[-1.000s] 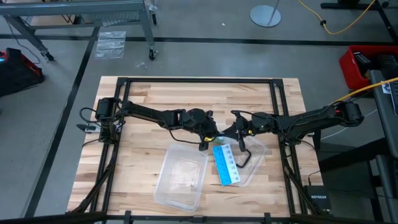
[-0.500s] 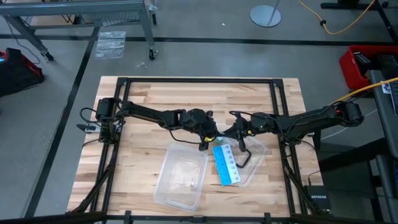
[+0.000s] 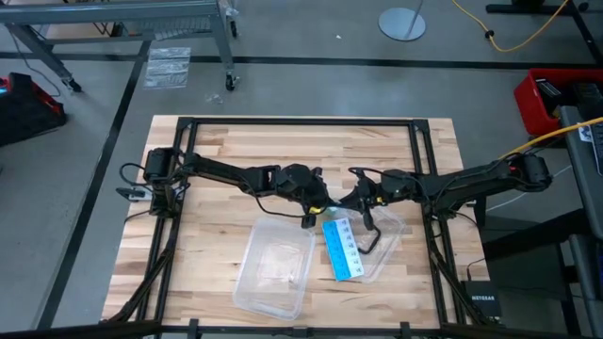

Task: Roll bandage
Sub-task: Close the transparent zip bag

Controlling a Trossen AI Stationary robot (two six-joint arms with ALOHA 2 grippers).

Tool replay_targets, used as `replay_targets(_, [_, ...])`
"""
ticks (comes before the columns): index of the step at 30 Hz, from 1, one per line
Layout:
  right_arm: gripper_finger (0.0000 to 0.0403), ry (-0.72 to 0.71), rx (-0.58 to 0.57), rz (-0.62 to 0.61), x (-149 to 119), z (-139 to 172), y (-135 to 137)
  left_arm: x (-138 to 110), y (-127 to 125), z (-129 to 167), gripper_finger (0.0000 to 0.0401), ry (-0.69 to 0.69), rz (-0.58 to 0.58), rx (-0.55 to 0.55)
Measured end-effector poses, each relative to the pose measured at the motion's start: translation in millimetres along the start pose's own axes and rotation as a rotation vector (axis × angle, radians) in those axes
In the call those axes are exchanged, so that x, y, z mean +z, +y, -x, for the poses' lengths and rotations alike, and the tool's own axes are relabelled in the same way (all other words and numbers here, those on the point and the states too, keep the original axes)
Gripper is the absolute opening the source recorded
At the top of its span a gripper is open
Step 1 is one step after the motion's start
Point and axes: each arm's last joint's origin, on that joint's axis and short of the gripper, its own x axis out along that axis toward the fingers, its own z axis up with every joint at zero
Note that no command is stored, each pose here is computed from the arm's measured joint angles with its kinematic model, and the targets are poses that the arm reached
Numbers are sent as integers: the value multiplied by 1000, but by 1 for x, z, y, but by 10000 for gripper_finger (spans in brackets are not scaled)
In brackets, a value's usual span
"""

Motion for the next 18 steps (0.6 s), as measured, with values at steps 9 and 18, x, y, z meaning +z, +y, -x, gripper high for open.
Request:
replay_targets(9, [26, 8, 1, 0, -1, 0, 0, 3, -3, 1, 21, -9, 103, -4])
replay_targets(18, [26, 58, -7, -6, -7, 0, -1, 12, 0, 3, 94, -81, 124, 63])
